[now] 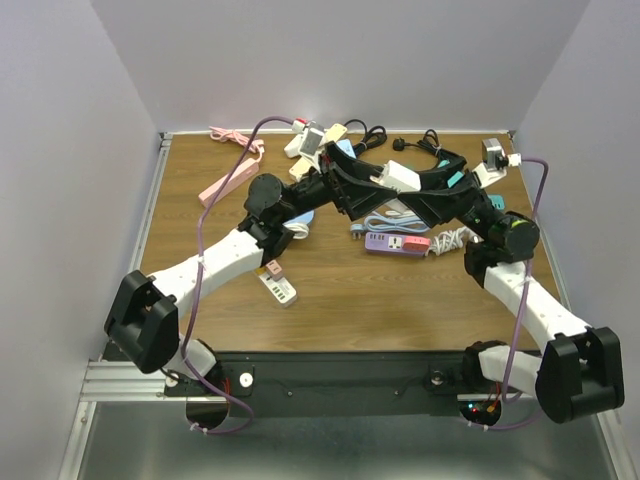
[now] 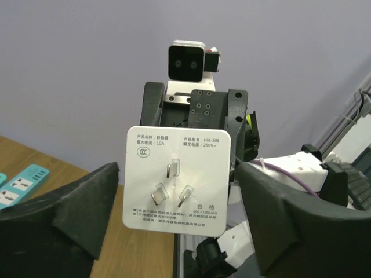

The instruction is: Insert the plug

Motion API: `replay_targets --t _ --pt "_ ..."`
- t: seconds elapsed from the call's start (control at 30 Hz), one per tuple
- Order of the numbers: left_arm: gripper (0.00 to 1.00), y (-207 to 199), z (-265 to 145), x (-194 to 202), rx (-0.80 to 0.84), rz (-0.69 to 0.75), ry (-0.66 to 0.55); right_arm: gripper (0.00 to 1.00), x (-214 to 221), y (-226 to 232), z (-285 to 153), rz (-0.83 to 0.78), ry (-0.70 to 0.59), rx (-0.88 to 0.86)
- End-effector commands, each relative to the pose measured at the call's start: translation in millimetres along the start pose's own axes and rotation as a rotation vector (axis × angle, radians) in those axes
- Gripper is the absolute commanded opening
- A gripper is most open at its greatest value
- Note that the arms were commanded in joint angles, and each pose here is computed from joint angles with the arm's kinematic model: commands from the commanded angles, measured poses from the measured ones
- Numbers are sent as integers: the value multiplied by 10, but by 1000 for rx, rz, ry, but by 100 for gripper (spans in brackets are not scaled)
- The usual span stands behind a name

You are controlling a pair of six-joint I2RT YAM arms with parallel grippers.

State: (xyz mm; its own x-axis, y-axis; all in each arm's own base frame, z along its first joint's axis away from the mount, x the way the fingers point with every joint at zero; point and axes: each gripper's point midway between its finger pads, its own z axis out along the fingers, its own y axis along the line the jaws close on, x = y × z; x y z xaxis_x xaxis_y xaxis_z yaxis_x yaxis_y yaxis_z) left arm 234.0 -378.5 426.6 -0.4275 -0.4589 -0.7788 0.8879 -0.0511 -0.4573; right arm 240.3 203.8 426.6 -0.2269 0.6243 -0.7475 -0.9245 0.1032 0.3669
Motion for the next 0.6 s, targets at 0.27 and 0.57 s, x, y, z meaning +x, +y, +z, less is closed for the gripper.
replay_targets --t 0.27,0.57 --pt "99 375 -666 -570 -225 153 -75 0 -208 -198 -35 -189 35 -7" --pt "99 771 -1038 -579 -367 220 -48 0 -161 -492 -131 -177 318 -29"
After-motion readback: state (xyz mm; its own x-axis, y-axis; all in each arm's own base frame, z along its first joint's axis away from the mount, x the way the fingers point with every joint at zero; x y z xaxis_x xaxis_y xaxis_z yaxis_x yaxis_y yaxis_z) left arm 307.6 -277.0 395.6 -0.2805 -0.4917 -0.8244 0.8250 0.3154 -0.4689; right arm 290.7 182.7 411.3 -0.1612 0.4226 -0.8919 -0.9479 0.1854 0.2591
